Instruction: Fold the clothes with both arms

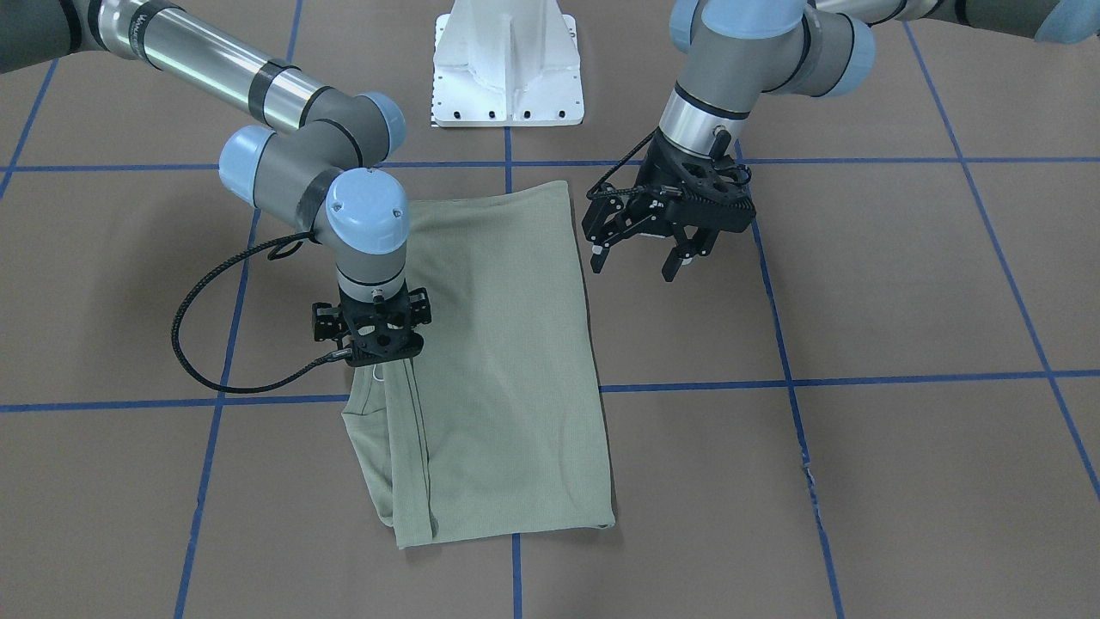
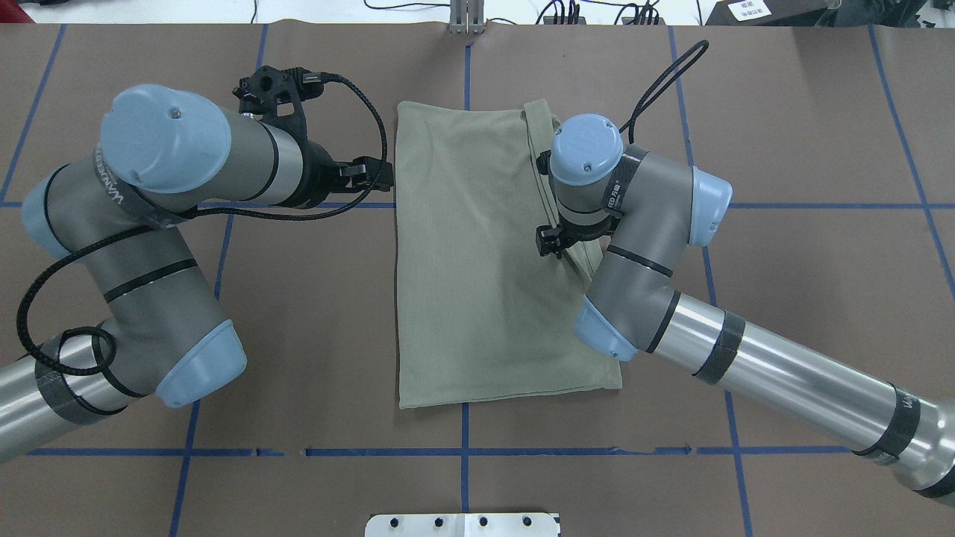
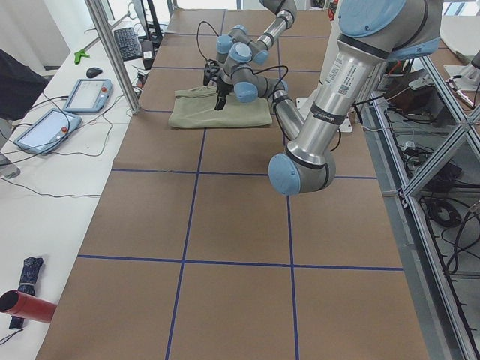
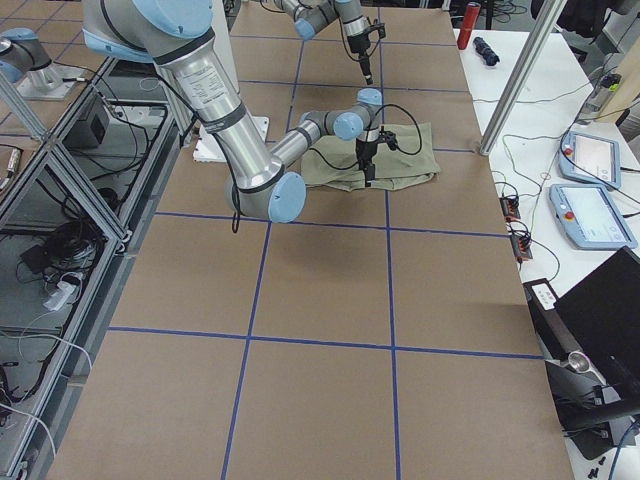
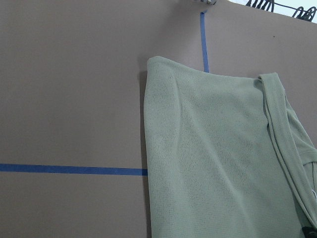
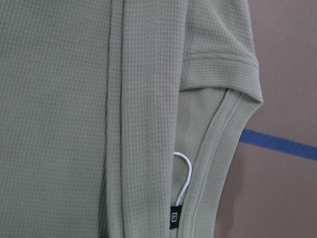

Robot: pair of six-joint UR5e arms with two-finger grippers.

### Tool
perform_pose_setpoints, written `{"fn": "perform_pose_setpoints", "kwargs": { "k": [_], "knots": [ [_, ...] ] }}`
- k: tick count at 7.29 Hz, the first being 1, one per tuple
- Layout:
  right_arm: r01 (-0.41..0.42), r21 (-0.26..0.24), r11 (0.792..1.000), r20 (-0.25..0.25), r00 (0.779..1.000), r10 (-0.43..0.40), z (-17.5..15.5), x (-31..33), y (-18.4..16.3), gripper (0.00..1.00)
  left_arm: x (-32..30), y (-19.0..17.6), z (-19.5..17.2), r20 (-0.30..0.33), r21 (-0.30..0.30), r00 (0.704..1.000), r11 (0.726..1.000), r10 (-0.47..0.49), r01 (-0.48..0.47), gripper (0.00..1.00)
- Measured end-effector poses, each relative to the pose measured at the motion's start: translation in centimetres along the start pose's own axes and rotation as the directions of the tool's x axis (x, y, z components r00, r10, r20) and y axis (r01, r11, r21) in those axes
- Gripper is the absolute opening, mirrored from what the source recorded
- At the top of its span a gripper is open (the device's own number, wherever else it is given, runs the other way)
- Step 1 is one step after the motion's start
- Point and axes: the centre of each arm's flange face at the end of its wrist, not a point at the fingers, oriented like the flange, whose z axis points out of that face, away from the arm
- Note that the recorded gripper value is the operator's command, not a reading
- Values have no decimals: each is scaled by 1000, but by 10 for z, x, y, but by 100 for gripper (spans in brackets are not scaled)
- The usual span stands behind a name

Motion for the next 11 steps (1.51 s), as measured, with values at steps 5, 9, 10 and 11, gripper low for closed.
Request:
{"fn": "perform_pose_setpoints", "kwargs": {
  "k": [5,9,10,11],
  "knots": [
    [10,-42,999,6,1000,-10,9,65,-15,100,3,3,1,-4,-5,1000,1000,-7,7,99],
    [-11,-19,1000,31,999,11,-15,72,-36,100,6,4,1,-9,-10,1000,1000,-8,8,99],
    [-11,-7,1000,44,999,11,-27,61,-48,100,6,4,1,-8,-10,1000,1000,-8,8,99],
    [-5,2,1000,53,999,5,-36,44,-63,100,5,4,1,-7,-10,1000,1000,-8,8,99]
  ]
}}
